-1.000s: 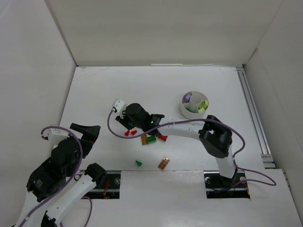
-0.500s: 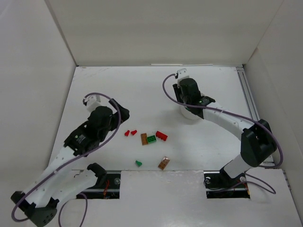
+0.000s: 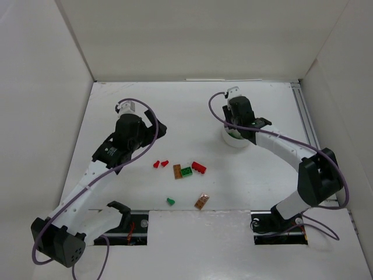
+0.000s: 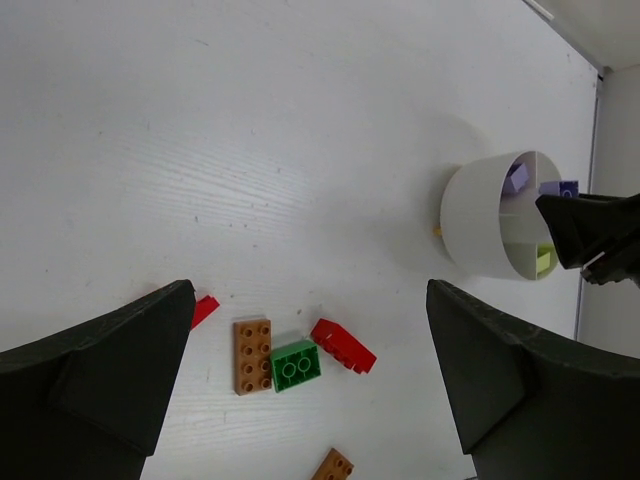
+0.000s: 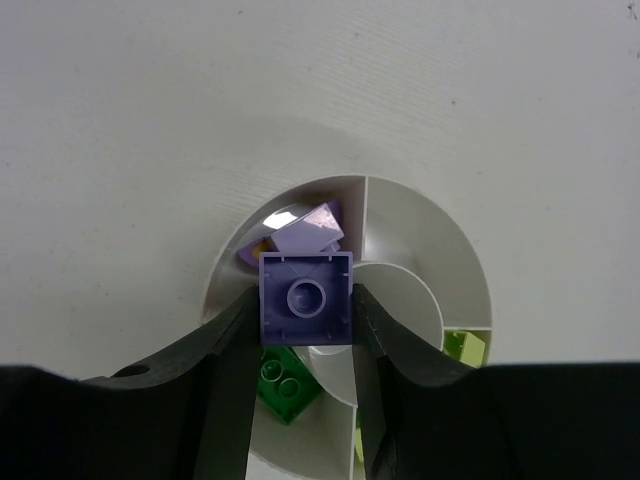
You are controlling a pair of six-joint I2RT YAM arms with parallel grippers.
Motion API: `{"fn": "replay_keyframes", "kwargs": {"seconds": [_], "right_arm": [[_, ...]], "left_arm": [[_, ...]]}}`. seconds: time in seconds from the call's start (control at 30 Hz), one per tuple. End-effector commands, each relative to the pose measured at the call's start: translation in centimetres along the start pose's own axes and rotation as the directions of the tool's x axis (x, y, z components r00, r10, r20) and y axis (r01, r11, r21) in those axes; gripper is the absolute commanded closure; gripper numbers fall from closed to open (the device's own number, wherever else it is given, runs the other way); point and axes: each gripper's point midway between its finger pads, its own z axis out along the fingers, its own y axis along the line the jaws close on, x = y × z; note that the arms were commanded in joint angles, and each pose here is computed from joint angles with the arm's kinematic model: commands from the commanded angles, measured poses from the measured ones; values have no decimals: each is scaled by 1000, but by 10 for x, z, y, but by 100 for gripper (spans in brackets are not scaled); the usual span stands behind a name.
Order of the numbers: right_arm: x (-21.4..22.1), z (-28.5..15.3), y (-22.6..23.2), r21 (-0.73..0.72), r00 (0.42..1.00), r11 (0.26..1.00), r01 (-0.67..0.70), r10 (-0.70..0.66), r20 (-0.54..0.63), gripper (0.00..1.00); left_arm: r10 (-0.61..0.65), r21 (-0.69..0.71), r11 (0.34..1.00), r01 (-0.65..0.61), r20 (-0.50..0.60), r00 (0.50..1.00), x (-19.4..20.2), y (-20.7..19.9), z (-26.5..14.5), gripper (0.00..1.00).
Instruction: Sort the legos into containers by color
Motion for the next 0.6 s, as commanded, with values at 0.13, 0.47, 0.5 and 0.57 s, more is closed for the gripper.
{"fn": "replay_keyframes", "kwargs": {"seconds": [0.13,0.47,0.5,0.57], "right_arm": [[-12,11,12,-48,999,998,27,-25,39,69],[-9,13,14,-37,999,999,26,-25,30,54],[-9,13,14,-37,999,999,26,-25,30,52],[-12,10,14,-37,999,999,13,-12,38,46]], "left_arm": [[28,85,996,-28,4,1000,-2,-13,-1,0],[29,72,997,-29,4,1000,-1,-10,-3,0],[29,72,997,-29,4,1000,-1,-9,-3,0],[29,72,997,-29,4,1000,-1,-9,-3,0]]}}
